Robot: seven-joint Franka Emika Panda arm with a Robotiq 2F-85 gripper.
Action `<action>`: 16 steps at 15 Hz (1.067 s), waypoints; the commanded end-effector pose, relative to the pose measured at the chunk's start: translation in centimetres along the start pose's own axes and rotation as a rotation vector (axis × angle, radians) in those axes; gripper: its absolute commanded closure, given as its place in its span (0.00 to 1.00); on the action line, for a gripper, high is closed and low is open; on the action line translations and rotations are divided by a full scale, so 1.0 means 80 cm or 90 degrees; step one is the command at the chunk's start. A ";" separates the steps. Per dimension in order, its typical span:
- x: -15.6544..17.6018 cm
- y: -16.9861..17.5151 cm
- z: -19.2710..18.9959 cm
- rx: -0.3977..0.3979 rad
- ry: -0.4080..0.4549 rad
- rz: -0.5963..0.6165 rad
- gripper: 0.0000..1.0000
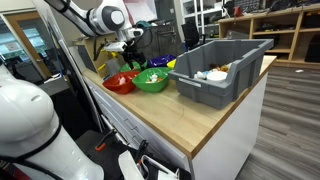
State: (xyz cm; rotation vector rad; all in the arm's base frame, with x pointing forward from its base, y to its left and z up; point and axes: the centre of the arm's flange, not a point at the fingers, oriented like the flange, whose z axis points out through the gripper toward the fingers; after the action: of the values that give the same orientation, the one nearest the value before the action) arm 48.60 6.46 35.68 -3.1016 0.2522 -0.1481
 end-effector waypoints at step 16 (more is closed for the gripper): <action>0.174 0.012 -0.045 -0.023 0.108 0.175 0.00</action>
State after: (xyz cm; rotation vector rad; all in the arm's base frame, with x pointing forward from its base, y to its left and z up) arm 59.49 4.43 38.53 -3.0400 0.5920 -0.3407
